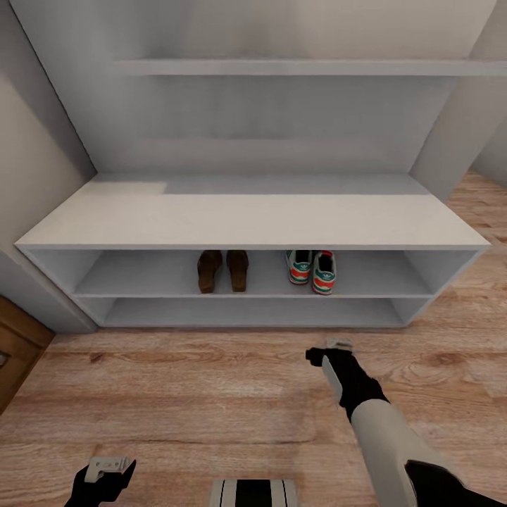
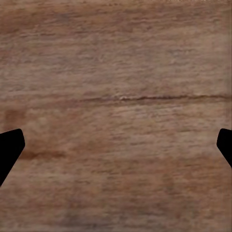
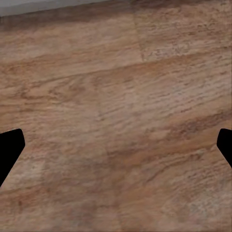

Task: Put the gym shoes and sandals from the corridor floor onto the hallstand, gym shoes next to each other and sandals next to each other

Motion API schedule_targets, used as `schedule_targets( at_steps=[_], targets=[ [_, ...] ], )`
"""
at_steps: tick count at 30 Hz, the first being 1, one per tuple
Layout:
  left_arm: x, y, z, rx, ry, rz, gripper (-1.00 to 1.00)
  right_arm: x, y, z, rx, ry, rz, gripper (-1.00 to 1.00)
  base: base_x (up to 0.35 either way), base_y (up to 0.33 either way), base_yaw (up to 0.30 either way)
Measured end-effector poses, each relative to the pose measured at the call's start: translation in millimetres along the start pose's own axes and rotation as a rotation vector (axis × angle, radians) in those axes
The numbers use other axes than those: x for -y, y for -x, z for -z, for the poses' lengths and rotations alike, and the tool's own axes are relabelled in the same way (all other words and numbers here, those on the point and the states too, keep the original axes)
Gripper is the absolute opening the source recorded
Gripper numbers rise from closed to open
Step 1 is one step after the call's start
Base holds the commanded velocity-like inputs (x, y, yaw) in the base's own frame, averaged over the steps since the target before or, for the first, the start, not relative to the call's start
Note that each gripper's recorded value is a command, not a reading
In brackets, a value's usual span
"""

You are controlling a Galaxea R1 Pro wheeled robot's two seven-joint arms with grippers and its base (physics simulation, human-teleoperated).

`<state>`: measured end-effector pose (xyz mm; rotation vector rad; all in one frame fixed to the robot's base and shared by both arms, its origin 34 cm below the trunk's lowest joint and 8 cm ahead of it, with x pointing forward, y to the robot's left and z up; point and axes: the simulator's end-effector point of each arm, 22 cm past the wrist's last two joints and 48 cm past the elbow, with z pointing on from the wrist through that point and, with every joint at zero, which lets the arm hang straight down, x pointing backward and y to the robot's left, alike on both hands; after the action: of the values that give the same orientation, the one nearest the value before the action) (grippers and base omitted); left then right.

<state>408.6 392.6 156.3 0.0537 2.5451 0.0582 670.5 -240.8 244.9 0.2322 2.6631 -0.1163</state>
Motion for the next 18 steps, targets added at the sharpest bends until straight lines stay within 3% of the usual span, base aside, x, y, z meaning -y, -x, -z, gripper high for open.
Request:
schedule_targets(
  at_steps=[6,9,13,18],
  targets=[
    [-1,0,0.0,0.002,0.005,0.009,1.00,-11,-42,-15.6,0.014,0.018,0.007,1.00,0.000,0.000,0.000],
    [-2,0,0.2,0.003,0.009,0.014,1.00,-11,-62,-22.0,0.063,0.025,0.005,1.00,0.000,0.000,0.000],
    [-3,4,1.2,0.012,0.011,0.015,1.00,7,-62,-22.4,0.131,0.007,0.009,1.00,0.000,0.000,0.000],
    [-4,4,1.3,0.012,0.012,0.016,1.00,30,-73,-24.4,0.169,-0.020,0.043,1.00,0.000,0.000,0.000]
  ],
)
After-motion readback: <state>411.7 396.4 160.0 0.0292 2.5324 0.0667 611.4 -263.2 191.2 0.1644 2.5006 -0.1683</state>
